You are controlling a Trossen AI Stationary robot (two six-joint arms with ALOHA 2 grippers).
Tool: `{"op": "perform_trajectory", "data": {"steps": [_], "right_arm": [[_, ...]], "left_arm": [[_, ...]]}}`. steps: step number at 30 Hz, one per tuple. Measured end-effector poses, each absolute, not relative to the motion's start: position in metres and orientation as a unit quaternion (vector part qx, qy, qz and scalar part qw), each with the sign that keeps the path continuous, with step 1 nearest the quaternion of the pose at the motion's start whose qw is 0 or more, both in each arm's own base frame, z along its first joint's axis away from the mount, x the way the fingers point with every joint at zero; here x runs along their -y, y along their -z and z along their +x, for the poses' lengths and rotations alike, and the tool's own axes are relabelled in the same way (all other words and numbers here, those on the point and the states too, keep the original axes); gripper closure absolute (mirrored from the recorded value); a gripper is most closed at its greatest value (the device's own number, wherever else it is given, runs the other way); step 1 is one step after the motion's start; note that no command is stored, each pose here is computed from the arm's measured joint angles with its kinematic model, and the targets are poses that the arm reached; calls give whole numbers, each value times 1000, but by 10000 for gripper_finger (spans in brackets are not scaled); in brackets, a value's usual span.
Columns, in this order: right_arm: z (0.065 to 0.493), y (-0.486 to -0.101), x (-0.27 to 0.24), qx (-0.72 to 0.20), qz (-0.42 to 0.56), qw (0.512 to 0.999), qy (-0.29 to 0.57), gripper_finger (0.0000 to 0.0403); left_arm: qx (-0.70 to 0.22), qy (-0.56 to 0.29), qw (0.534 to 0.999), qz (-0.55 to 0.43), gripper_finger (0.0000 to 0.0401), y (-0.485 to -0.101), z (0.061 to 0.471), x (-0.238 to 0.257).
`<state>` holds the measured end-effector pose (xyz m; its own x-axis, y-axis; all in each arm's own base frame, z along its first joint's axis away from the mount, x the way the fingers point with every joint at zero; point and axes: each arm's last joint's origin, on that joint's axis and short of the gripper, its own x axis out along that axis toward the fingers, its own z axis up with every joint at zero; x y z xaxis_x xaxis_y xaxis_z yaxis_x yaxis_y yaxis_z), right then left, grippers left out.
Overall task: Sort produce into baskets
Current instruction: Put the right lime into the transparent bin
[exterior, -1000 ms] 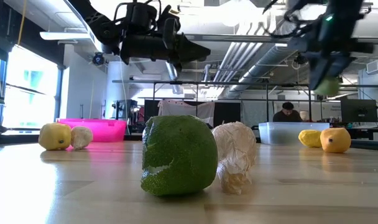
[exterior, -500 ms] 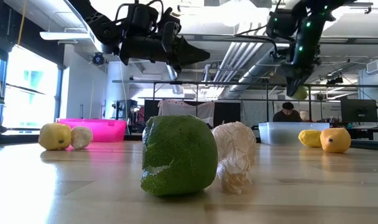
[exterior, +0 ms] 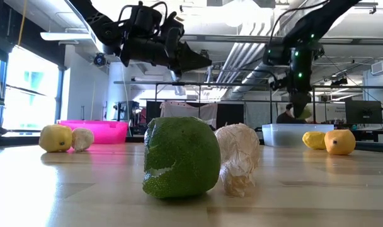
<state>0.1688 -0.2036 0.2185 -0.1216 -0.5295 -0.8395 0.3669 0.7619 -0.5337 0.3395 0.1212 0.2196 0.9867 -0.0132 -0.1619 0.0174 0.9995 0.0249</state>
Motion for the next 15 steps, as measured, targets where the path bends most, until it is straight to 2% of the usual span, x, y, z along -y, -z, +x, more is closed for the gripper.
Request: {"op": "perform_trajectory", "data": {"steps": [9,15], "right_arm": [[170,-200,216,-689,-58,660,292,301],[169,-197,218,-680,-43,684,260,294]], "left_arm": [[-86,7,996,11,401,-219,339,-121],[-87,7,996,11,401,-218,339,-121]]}}
